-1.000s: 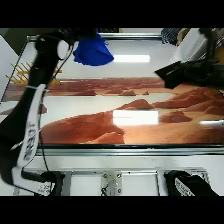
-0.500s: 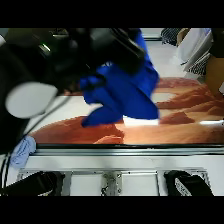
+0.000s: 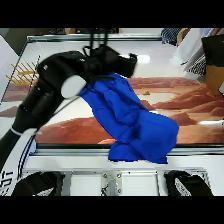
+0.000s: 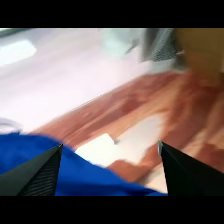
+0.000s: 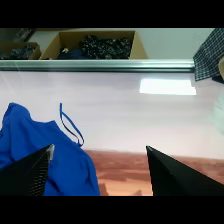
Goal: Fold the clothes and pants, and hang the long-sleeved shirts on hangers.
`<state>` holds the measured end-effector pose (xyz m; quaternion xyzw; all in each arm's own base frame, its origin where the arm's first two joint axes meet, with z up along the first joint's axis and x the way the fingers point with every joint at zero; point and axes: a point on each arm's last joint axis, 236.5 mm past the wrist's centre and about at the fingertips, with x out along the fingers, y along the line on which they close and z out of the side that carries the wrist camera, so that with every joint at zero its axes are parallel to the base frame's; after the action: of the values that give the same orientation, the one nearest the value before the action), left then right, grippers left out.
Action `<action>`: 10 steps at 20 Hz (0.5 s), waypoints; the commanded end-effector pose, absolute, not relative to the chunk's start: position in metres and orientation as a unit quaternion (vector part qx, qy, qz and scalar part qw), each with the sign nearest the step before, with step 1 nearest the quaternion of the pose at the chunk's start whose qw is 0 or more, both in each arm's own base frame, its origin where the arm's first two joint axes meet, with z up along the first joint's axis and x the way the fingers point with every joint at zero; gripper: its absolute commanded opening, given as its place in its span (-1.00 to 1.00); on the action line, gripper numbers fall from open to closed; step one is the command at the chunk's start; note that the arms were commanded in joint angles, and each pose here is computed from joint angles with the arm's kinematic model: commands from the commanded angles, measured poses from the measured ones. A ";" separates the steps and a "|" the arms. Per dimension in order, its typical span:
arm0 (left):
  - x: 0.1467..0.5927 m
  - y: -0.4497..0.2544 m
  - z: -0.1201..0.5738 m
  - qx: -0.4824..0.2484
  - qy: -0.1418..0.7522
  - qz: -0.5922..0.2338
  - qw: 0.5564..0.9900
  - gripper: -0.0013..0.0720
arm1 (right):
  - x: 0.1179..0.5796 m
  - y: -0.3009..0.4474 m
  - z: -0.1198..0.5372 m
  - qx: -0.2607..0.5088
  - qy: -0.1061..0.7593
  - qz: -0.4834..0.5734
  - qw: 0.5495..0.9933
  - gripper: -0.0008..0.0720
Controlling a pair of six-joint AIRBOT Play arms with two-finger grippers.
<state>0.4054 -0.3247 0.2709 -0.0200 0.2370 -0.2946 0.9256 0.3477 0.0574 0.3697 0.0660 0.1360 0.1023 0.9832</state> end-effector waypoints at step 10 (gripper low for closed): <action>0.426 -0.103 -0.035 -0.329 0.557 -0.026 0.762 0.81 | 0.332 0.071 0.242 0.073 0.343 0.119 0.929 0.84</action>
<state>0.4409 -0.1107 0.0127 -0.2392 0.5200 -0.0399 0.8190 0.3361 0.0655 0.2725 0.0640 0.3017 0.1112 0.9447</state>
